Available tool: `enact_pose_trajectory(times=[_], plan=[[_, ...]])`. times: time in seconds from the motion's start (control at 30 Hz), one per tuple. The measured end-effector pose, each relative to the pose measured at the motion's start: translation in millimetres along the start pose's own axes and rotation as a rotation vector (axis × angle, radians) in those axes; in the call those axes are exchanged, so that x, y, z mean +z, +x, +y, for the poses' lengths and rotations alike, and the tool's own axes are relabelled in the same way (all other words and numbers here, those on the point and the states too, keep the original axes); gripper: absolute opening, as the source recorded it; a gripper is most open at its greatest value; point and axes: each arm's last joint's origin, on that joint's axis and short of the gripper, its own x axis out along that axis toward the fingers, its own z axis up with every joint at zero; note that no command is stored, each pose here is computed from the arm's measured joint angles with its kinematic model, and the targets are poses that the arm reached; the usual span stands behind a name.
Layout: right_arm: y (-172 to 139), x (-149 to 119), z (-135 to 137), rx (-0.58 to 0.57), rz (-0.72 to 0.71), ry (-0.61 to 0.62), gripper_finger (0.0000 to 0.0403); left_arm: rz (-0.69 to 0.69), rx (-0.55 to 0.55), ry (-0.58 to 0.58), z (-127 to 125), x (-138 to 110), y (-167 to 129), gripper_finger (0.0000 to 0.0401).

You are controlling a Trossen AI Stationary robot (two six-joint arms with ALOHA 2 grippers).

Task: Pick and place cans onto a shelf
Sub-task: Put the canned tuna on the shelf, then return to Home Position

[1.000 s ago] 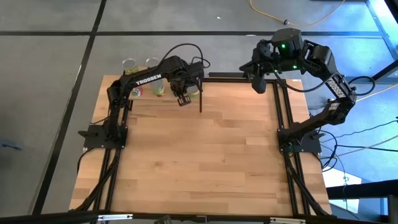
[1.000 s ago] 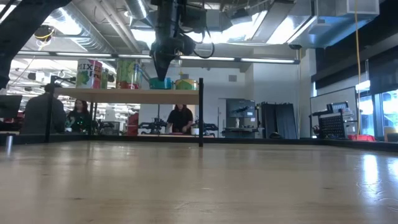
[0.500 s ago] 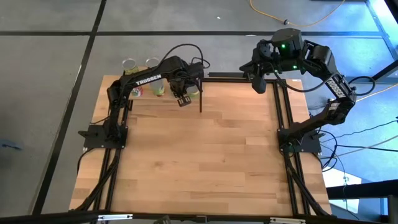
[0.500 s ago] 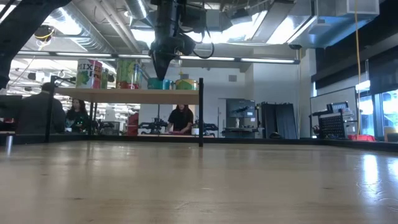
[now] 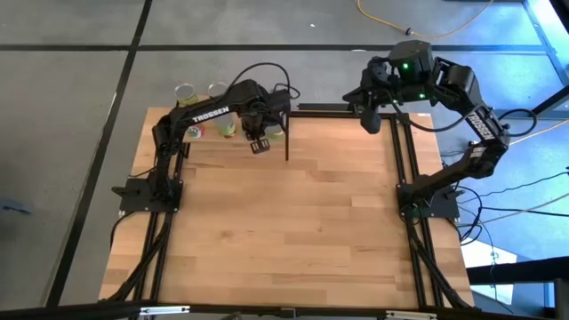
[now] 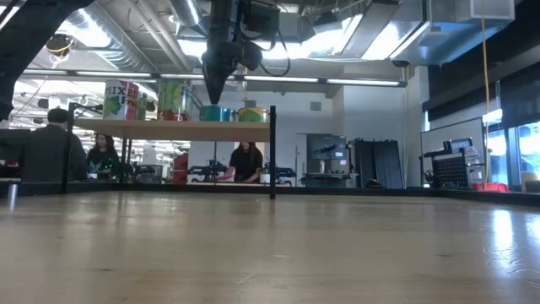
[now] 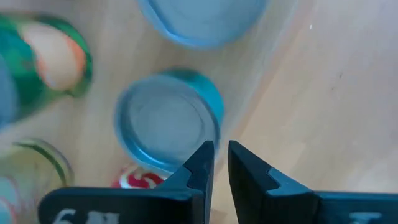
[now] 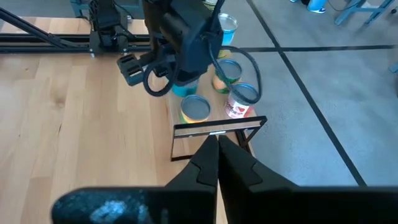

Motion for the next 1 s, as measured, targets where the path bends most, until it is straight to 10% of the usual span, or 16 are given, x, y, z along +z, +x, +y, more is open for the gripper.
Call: enact_pose_trajectory(times=[0.47, 1.0], plan=[[-41, -14, 7, -0.067, 0.018, -0.022, 0.0002, -0.394, -0.141, 0.055, 13, -11, -92, 0.0001], [-136, -68, 31, -0.182, 0.027, 0.061, 0.0001, -0.882, 0.008, -0.204, 30, -203, -222, 0.0000]])
